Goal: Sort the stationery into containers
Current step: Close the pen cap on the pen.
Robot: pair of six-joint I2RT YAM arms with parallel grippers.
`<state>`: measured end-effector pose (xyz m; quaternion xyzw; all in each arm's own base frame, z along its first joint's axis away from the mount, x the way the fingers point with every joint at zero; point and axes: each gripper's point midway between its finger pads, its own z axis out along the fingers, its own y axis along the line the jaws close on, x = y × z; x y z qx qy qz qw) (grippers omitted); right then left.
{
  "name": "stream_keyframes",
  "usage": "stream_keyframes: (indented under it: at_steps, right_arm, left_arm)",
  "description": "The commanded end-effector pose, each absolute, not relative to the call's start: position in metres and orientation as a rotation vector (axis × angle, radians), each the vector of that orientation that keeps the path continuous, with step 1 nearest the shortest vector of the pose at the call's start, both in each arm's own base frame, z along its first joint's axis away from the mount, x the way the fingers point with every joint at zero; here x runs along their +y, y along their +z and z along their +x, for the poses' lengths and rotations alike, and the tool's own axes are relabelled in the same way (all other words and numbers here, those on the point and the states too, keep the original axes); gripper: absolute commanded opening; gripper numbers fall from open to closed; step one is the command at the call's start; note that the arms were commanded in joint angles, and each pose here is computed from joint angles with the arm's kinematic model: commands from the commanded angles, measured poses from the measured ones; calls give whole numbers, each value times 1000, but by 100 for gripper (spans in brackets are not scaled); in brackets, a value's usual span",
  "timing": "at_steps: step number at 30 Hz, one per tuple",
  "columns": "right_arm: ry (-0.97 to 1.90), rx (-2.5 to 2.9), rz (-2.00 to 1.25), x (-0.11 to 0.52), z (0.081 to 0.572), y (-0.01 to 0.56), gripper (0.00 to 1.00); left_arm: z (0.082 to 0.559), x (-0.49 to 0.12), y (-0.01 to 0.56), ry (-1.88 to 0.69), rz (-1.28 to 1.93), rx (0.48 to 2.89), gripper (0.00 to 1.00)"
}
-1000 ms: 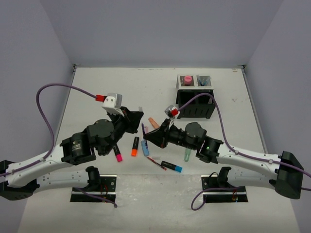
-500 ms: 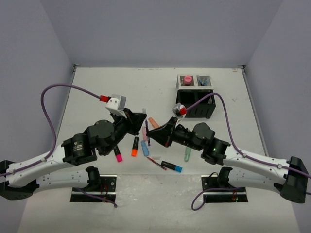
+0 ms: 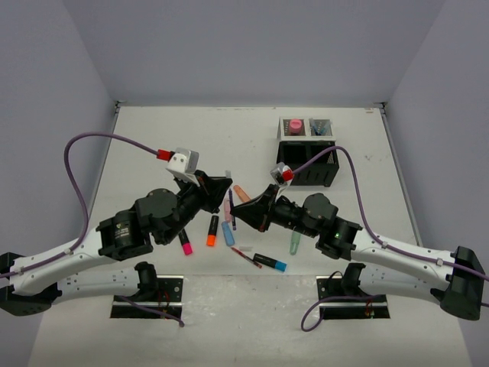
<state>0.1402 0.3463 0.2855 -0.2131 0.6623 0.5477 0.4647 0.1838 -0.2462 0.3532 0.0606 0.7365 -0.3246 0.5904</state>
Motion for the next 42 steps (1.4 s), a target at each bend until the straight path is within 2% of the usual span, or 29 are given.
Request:
stream_keyframes:
  at_steps: [1,31,42]
  right_arm:
    - [1386,1547,-509,345,137,316,0]
    - [1347,1540,-429,340,149,330,0]
    - [1382,1481,-384,345,154,351,0]
  left_arm:
    - [184,-246,362,-770,148,1677,0]
    - [186,-251,338,-727,175,1729,0]
    - [186,-254,332,-740,140,1757,0]
